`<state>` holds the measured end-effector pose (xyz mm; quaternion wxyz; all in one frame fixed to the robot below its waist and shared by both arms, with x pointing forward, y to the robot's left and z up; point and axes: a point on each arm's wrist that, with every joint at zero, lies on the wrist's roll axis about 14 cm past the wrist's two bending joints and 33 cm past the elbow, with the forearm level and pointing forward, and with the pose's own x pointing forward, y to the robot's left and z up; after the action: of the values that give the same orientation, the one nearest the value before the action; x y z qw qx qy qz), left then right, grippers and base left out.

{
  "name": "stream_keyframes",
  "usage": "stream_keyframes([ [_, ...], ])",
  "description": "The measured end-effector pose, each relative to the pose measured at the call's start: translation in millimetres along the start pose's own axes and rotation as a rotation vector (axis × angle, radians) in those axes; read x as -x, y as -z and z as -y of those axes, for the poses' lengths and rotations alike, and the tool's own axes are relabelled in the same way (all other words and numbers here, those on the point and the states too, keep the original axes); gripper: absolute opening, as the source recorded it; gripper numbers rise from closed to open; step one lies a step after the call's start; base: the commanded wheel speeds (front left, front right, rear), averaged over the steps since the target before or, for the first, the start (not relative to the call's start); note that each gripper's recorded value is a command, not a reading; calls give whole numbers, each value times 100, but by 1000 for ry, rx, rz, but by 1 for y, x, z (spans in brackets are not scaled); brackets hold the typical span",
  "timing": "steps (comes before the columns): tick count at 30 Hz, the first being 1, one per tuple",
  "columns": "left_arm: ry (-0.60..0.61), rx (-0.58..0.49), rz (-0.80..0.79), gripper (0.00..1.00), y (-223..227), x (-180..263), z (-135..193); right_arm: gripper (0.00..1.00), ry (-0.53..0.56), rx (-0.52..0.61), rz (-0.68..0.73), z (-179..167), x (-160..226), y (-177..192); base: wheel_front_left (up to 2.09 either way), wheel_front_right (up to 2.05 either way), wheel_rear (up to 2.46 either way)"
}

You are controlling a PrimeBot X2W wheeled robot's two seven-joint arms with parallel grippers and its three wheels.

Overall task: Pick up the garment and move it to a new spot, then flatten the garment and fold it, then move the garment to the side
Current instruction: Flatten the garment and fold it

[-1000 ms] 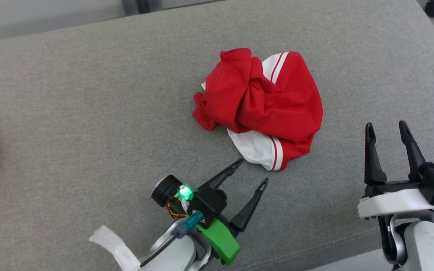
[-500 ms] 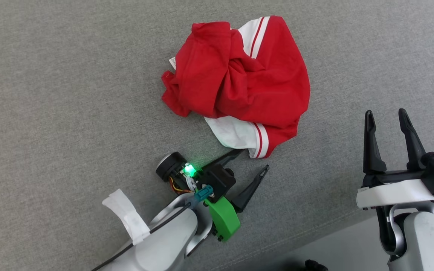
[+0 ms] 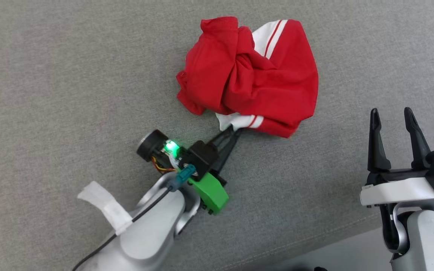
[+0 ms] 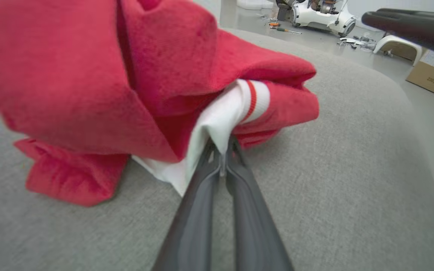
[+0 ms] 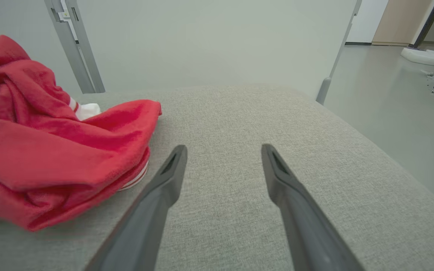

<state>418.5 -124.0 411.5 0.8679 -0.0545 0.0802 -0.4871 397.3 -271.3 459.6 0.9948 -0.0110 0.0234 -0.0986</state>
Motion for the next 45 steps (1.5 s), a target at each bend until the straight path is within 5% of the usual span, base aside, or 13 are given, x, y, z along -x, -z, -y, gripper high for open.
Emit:
stream_keyframes([
  [6, -175, -144, 104, 0, -49, 32, -57, 100, -44, -28, 20, -16, 1, -6, 0, 0, 0],
  [15, -211, -625, 248, 0, -180, 67, -100, 100, -122, -69, 88, -42, 7, -30, 0, 0, 0],
  [25, -46, -976, 407, 0, -329, 28, -46, 100, -129, -96, 127, -43, 19, -46, 0, 0, 0],
  [32, -23, -1078, 558, 0, -408, 30, -12, 100, -82, -100, 117, -26, 31, -43, 0, 0, 0],
  [37, -152, -1013, 357, 0, -363, 40, -78, 100, -82, -98, 121, -26, 29, -44, 0, 0, 0],
  [45, -304, -654, -113, 0, -166, 101, -175, 100, -95, -81, 102, -31, 24, -37, 0, 0, 0],
])
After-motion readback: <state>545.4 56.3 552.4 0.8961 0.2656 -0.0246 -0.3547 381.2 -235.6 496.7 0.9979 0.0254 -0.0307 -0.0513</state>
